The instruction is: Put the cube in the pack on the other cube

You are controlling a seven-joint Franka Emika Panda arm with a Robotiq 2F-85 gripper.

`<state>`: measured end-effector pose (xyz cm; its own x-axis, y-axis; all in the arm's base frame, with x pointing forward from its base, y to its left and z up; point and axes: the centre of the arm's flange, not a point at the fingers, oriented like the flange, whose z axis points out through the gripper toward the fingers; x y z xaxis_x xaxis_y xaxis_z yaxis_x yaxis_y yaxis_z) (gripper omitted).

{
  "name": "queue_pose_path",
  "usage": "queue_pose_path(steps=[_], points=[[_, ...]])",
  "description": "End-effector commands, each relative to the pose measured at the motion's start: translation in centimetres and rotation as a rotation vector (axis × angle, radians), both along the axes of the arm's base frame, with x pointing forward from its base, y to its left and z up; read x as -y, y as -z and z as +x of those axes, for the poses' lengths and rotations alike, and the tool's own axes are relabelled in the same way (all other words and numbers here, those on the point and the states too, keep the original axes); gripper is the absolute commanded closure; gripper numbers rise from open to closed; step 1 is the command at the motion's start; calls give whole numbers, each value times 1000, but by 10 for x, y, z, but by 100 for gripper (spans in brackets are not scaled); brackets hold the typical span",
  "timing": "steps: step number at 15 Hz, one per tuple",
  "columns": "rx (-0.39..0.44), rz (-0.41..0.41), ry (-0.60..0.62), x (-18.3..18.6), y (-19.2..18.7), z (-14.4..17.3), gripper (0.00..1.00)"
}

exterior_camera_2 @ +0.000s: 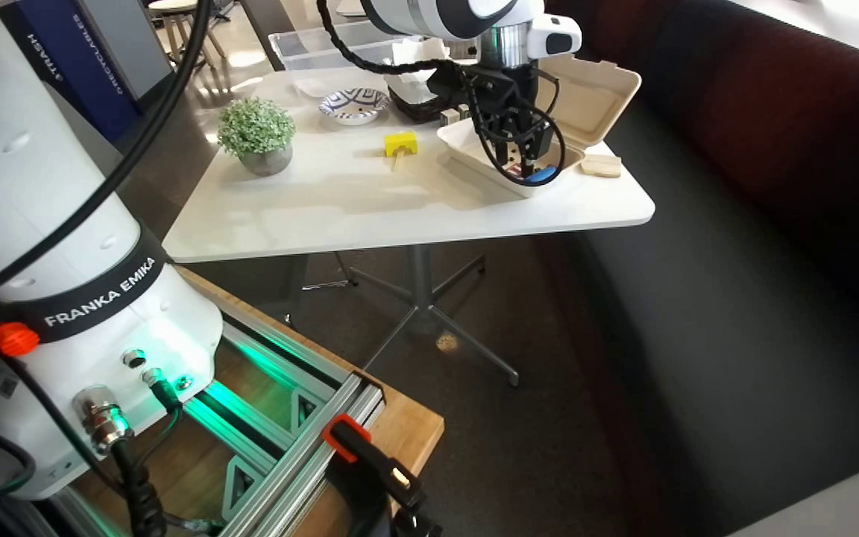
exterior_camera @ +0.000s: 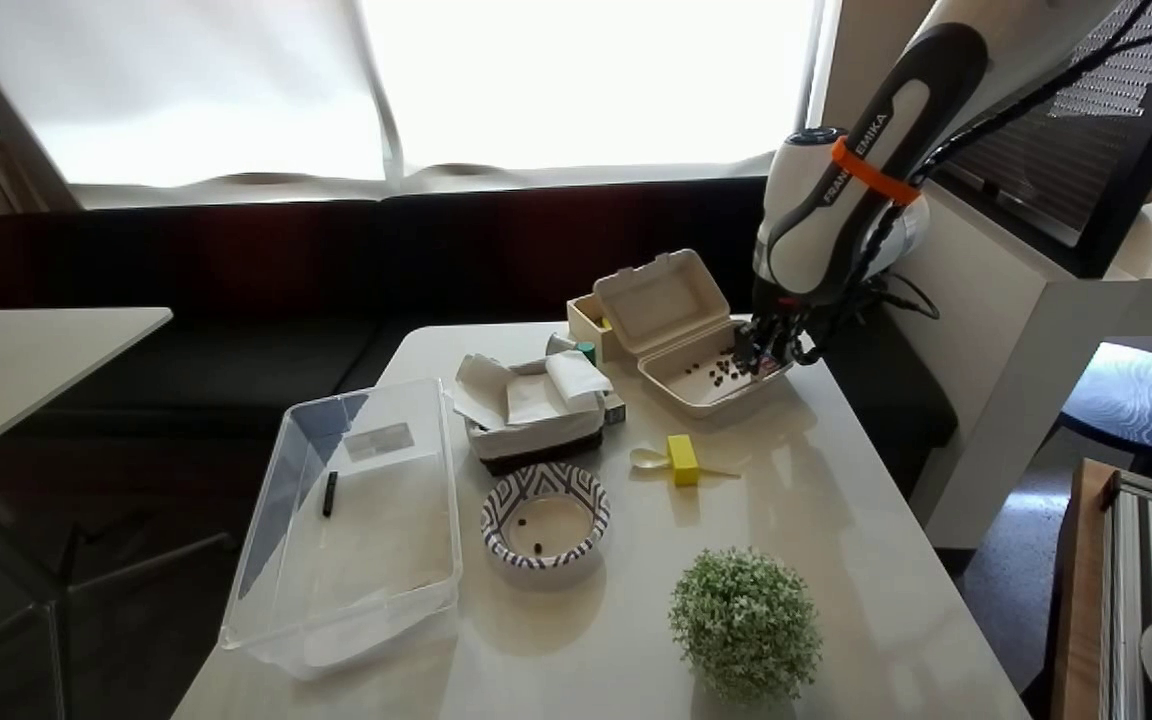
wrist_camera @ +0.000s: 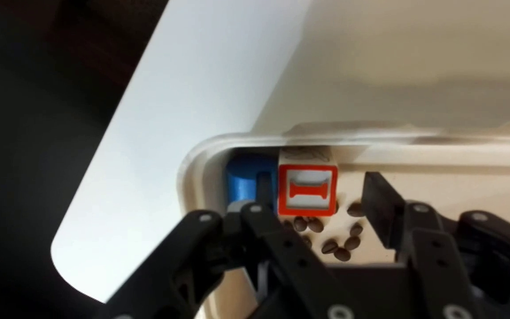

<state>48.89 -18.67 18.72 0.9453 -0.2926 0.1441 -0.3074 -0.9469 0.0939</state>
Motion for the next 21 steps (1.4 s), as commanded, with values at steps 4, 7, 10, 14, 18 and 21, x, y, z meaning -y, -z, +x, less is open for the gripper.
queue_pose_path(steps=[4, 7, 10, 14, 18, 21], points=[[33, 11, -17, 5, 17, 1, 51], [35, 13, -21, 5, 20, 0, 59], [31, 11, -24, 4, 20, -2, 78], [30, -9, -25, -3, 1, -7, 90], [36, 8, -30, -15, -32, -16, 90], [52, 37, -67, -34, -54, -21, 90]])
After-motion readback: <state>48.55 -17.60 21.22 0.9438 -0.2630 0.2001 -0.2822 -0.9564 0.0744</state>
